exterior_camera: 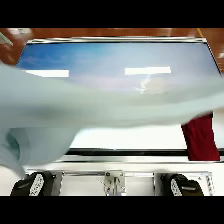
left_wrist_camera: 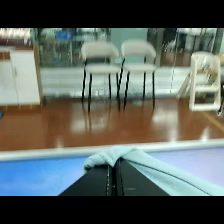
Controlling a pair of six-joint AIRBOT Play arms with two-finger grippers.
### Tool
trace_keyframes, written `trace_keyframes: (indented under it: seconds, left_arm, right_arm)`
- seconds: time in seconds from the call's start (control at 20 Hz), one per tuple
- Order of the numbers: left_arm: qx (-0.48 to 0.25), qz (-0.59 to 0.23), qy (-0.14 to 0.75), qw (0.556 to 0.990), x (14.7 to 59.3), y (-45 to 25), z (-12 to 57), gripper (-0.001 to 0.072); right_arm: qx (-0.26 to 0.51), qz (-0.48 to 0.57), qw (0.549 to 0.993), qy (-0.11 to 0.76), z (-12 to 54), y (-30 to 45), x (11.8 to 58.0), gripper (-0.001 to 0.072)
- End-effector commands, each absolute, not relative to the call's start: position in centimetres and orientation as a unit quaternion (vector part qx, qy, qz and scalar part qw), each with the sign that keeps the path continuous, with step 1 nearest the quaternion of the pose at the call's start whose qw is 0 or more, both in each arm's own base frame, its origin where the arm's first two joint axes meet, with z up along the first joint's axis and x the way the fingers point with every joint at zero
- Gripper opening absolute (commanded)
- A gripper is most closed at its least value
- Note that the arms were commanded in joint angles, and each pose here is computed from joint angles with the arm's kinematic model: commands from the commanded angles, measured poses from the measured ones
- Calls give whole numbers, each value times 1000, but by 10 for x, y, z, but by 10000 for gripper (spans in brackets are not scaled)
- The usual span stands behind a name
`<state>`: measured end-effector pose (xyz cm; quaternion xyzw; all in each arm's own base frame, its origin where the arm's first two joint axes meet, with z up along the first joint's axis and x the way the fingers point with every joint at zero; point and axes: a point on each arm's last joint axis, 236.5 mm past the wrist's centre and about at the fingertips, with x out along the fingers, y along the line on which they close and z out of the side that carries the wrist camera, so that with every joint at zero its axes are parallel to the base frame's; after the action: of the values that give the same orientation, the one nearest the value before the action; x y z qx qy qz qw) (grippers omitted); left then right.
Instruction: Fold the shirts.
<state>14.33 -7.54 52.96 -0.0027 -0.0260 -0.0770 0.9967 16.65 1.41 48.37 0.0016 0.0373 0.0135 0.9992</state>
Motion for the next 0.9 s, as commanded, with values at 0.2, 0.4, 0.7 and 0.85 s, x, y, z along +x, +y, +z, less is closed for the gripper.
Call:
trace_keyframes:
  seconds: [0.2,0.4,0.7,0.85]
  left_arm:
    - [-16,-42,160,986,142,-56,444,38]
    - [-51,-48,311,948,191,-28,367,38]
    - [-165,-48,424,889,322,15,214,38]
    - [-178,-45,413,892,400,20,151,39]
  right_arm:
    - [-1,-65,976,209,407,-24,162,60]
    - [-15,-31,907,420,312,-22,207,60]
    - [26,27,826,562,140,-11,344,60]
    - [103,66,857,501,90,15,448,60]
